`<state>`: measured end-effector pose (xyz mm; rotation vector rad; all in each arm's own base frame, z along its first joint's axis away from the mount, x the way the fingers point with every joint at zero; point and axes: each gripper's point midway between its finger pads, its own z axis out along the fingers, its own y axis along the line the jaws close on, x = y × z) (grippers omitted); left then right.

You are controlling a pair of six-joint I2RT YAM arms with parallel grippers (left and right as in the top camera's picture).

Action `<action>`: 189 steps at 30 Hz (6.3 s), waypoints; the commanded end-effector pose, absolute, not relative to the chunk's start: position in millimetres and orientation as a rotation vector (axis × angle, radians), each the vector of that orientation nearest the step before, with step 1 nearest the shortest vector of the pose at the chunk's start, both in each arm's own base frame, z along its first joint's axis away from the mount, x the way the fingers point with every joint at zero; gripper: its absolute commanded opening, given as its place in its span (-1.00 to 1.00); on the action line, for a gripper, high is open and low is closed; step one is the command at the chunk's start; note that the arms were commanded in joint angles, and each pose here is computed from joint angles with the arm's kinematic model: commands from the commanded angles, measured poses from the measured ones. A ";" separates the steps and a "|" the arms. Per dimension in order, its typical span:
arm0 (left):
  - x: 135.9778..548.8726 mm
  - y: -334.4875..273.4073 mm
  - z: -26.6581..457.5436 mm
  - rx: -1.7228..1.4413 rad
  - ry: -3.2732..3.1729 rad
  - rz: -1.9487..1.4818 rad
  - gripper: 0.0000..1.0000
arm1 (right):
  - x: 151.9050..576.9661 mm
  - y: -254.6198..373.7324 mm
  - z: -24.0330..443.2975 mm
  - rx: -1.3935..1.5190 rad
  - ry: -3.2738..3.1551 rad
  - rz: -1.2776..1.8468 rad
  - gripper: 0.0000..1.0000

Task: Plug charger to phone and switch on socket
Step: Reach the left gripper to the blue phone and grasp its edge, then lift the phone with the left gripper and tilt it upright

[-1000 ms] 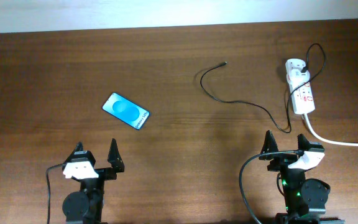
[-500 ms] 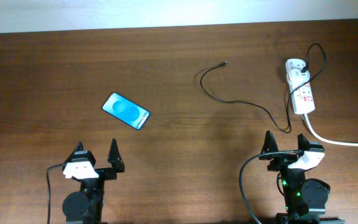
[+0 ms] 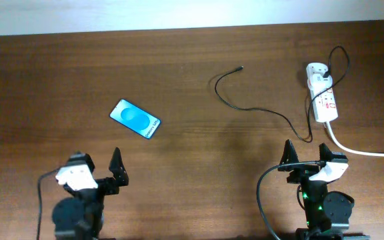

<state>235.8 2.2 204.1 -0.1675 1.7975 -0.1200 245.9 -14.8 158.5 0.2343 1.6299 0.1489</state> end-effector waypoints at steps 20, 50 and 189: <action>340.4 -37.1 257.6 -0.731 2.407 -0.339 1.00 | 245.7 -15.1 156.5 0.240 1.631 0.149 0.97; 423.6 -42.0 5.0 -1.361 2.989 -0.041 0.97 | 245.7 -15.1 156.5 0.240 1.631 0.149 0.97; 394.8 -197.5 159.6 -0.109 2.911 -1.365 0.01 | 245.7 -15.1 156.5 0.240 1.631 0.150 0.97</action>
